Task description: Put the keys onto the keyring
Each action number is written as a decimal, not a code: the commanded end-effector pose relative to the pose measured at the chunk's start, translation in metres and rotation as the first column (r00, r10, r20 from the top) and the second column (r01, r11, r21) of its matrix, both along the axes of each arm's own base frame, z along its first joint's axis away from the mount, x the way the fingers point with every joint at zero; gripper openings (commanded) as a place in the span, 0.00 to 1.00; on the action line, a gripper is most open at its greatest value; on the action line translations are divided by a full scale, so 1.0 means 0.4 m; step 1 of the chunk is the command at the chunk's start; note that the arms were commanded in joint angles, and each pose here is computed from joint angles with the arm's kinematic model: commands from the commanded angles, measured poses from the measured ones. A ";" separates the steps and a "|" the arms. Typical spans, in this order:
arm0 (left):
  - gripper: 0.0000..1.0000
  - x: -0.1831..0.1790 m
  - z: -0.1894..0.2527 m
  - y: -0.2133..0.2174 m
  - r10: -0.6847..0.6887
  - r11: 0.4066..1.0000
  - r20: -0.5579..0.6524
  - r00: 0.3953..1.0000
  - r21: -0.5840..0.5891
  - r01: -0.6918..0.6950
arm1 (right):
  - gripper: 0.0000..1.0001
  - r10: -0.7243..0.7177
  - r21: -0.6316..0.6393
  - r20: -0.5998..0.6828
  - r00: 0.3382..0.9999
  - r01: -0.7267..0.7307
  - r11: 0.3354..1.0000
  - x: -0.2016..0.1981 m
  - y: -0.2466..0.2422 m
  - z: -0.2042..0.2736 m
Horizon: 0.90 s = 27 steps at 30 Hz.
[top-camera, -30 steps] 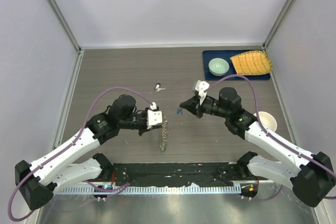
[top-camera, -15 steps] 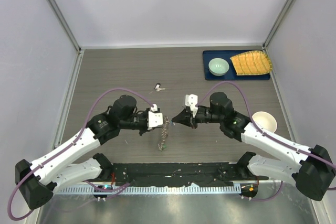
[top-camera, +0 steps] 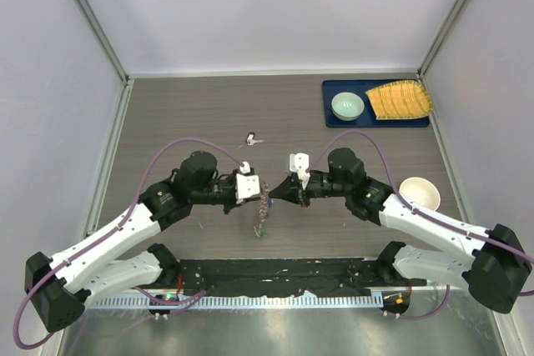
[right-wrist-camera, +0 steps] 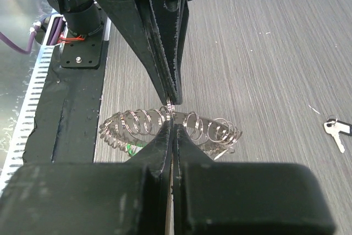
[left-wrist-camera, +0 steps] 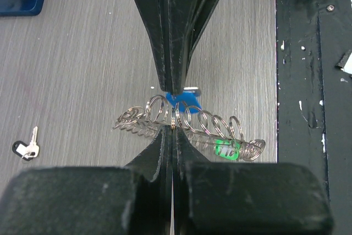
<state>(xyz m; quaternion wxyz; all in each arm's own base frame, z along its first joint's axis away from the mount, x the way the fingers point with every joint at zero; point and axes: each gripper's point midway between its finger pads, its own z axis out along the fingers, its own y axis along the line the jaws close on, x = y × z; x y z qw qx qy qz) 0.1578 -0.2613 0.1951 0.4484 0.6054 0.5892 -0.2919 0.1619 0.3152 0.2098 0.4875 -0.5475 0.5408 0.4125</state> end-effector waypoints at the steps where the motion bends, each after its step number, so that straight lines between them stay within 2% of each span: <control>1: 0.00 0.004 0.055 -0.033 -0.023 0.996 0.032 0.999 -0.089 0.026 | 0.01 0.023 0.042 0.043 0.999 -0.025 0.999 0.000 0.022 0.036; 12: 0.00 0.000 0.051 -0.039 -0.028 0.995 0.000 1.000 -0.093 0.028 | 0.01 0.003 0.090 0.072 0.997 -0.009 0.996 0.005 0.027 0.065; 27: 0.00 0.008 0.058 -0.037 -0.007 0.995 0.004 1.000 -0.098 0.007 | 0.01 0.024 0.078 0.060 0.998 -0.028 0.997 -0.004 0.026 0.055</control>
